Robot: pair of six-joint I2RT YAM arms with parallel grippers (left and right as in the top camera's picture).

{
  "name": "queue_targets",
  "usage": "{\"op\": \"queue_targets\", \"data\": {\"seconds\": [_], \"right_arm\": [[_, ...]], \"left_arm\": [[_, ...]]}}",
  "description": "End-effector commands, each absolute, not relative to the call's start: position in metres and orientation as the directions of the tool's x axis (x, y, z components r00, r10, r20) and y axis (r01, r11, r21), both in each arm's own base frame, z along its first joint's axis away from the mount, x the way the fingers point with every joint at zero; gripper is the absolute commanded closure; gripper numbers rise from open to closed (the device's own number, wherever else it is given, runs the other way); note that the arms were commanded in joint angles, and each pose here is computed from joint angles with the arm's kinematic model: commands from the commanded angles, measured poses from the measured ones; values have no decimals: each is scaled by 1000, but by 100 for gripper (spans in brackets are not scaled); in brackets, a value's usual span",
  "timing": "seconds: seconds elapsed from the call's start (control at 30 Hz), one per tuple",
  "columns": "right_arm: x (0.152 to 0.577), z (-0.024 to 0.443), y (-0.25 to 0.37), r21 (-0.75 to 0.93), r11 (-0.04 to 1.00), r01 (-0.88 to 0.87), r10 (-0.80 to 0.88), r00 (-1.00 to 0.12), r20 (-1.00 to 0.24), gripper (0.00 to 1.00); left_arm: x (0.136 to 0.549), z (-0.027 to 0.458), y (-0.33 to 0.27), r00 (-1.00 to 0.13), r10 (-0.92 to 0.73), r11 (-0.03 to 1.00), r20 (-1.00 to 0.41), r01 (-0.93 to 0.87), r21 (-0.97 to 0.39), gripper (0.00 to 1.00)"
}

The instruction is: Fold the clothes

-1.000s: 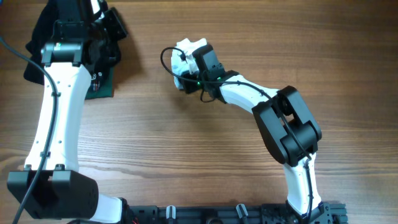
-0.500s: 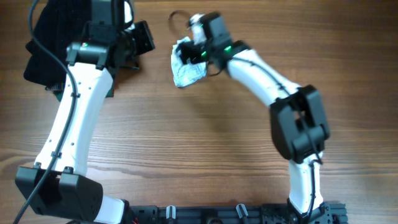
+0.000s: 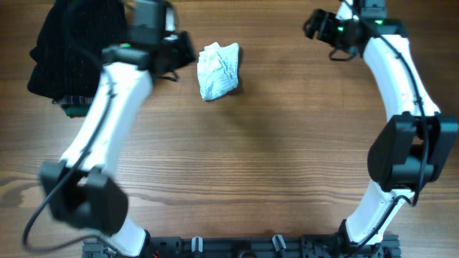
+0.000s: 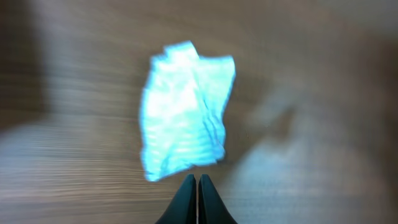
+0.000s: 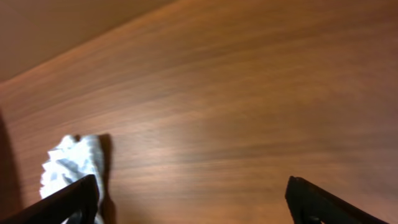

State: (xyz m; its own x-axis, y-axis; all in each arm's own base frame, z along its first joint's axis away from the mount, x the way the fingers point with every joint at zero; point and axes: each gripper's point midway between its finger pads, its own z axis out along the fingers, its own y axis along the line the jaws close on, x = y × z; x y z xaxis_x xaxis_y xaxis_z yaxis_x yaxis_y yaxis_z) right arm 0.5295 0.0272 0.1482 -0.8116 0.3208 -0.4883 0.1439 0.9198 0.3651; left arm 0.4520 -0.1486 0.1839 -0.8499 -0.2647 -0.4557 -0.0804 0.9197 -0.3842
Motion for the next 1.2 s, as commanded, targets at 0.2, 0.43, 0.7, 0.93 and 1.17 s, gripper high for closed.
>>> {"op": "queue_targets", "data": {"seconds": [0.2, 0.43, 0.7, 0.93, 1.17], "right_arm": [[511, 144, 8, 344, 925, 164, 311, -847, -432, 0], [510, 143, 8, 344, 924, 166, 311, -849, -427, 1], [505, 140, 8, 334, 929, 159, 296, -861, -414, 0], [505, 140, 8, 330, 932, 152, 288, -862, -416, 0], [505, 140, 8, 331, 932, 152, 288, -863, -416, 0]], "left_arm": [[456, 67, -215, -920, -304, 895, -248, -187, -405, 93], [457, 46, -228, -944, -135, 932, -300, -19, -361, 83], [447, 38, -226, -941, 87, 944, -327, 183, -276, 64], [433, 31, -219, -805, 483, 838, -343, 539, -84, 54], [441, 29, -210, -661, 678, 720, -322, 684, 115, 51]]}}
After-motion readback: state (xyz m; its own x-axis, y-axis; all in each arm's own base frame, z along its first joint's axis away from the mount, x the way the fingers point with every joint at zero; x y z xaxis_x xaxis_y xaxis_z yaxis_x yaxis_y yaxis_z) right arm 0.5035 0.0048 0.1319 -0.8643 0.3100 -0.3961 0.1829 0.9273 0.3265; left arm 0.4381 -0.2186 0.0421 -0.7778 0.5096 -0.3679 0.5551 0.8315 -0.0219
